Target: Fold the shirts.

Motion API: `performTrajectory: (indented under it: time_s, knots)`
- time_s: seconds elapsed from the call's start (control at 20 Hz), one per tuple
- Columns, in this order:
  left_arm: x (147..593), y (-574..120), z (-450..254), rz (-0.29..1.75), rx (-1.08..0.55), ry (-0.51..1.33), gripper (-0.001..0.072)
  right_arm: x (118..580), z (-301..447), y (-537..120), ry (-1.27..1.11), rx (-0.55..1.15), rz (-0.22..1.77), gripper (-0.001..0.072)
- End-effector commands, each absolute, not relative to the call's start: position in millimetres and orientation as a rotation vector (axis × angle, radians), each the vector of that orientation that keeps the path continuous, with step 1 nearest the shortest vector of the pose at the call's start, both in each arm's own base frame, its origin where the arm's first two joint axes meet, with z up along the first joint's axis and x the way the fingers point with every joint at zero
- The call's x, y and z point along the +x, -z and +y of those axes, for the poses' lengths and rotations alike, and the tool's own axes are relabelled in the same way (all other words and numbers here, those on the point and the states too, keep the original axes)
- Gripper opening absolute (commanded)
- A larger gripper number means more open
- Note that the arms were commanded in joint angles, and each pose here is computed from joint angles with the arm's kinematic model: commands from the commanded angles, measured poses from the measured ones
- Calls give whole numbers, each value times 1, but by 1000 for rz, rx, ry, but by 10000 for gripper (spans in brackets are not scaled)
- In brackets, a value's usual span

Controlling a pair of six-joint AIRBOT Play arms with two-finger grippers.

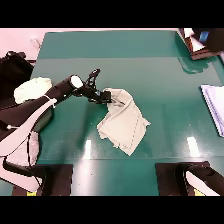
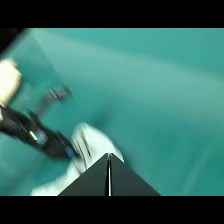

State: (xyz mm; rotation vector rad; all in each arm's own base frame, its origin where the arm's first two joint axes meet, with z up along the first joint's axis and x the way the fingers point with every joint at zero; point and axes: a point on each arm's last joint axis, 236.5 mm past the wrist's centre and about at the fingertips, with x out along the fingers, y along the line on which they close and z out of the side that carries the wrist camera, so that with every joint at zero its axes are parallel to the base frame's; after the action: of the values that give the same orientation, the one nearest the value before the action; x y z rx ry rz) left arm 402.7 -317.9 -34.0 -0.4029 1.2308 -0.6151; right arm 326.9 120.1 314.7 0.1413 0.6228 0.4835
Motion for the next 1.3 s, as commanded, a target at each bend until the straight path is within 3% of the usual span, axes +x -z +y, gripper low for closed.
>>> performTrajectory:
  time_s: [0.0,0.05,0.1,0.15,0.2,0.35,0.5,0.8,0.9,1.0,1.15,1.25]
  knots:
    - [420,29,-314,1188,-425,599,25,312,80,-208,-358,243,906,23]
    - [423,25,-309,1188,-427,599,25,301,69,-171,-323,285,1007,28]
    - [425,21,-305,1194,-424,602,25,287,62,-134,-293,329,1107,151]
    - [427,17,-301,1197,-418,604,25,272,57,-95,-264,382,1205,439]
    - [429,15,-296,1201,-406,606,25,255,57,-60,-249,431,1298,516]
    - [426,15,-292,1214,-370,611,25,211,93,25,-278,603,1497,494]
    - [423,16,-292,1224,-353,626,25,203,145,66,-341,734,1520,451]
    - [414,18,-292,1254,-334,643,25,211,218,103,-410,663,1555,425]
    - [412,19,-291,1261,-325,647,26,219,238,104,-453,610,1565,272]
    - [407,20,-291,1266,-277,686,26,229,253,102,-510,551,1555,18]
    - [415,9,-256,1263,-163,630,25,260,235,75,-540,398,1484,21]
    - [435,-33,-217,1159,-88,559,25,291,189,33,-469,289,1382,21]
